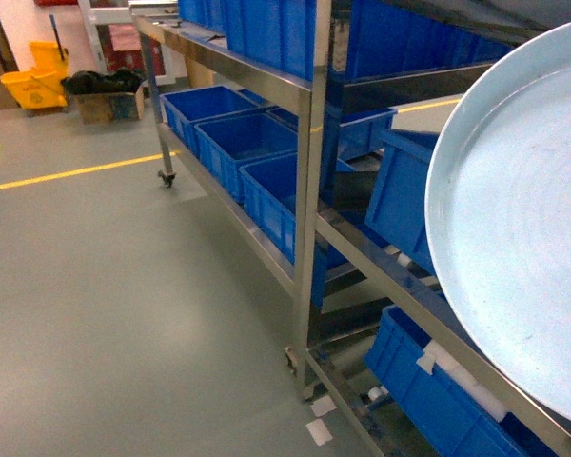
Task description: Place blue tray on left shelf second layer neatly
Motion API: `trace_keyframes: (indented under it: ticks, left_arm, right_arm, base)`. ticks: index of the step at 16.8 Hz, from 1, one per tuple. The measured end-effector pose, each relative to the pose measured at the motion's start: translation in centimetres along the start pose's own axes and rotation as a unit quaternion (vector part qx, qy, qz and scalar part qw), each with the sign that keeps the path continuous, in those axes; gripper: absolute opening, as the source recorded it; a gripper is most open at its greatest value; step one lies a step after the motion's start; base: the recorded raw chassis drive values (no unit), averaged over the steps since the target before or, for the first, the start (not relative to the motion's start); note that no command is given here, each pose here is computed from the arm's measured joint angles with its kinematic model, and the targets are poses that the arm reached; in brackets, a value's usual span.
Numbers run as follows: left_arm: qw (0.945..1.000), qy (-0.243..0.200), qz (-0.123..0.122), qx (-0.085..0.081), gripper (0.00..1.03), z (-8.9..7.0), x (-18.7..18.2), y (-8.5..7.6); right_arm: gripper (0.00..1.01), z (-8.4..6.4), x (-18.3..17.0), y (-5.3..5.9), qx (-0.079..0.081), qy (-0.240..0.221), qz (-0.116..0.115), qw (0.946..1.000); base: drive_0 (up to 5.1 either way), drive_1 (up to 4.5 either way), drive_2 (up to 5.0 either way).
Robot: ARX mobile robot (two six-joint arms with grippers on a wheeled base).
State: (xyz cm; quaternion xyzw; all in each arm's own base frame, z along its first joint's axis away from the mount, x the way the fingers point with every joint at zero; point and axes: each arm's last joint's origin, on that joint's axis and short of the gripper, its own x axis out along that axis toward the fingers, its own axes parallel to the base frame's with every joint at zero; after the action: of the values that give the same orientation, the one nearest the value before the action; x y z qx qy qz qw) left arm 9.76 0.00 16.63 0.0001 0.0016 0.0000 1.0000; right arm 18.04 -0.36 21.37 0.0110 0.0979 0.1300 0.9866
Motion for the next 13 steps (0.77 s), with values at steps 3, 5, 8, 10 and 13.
trace_keyframes:
  ticks: [3, 5, 8, 10, 13]
  left_arm:
    - [1.0000, 0.000, 0.000, 0.000, 0.98, 0.00, 0.00, 0.00]
    - [1.0000, 0.000, 0.000, 0.000, 0.98, 0.00, 0.00, 0.00]
    - [1.0000, 0.000, 0.000, 0.000, 0.98, 0.00, 0.00, 0.00]
    - [1.0000, 0.000, 0.000, 0.000, 0.98, 0.01, 0.00, 0.00]
    - [1.0000, -0.001, 0.000, 0.000, 0.98, 0.01, 0.00, 0.00]
  right_arm:
    - [0.02, 0.00, 0.00, 0.01, 0.000, 0.000, 0.000, 1.0000]
    - [0.02, 0.00, 0.00, 0.01, 0.000, 0.000, 0.000, 1.0000]
    - [0.02, 0.00, 0.00, 0.01, 0.000, 0.000, 0.000, 1.0000]
    - [0.02, 0.02, 0.00, 0.01, 0.000, -0.001, 0.000, 1.0000]
    - [0.02, 0.05, -0.02, 0.00, -0.001, -0.002, -0.001, 1.0000]
  base:
    - [-1.6, -1.60, -1.6]
    - [-1.5, -1.50, -1.5]
    - [-1.3, -2.72, 0.1]
    - [-0.6, -4.89, 3.7]
    - [0.3, -3.99, 4.5]
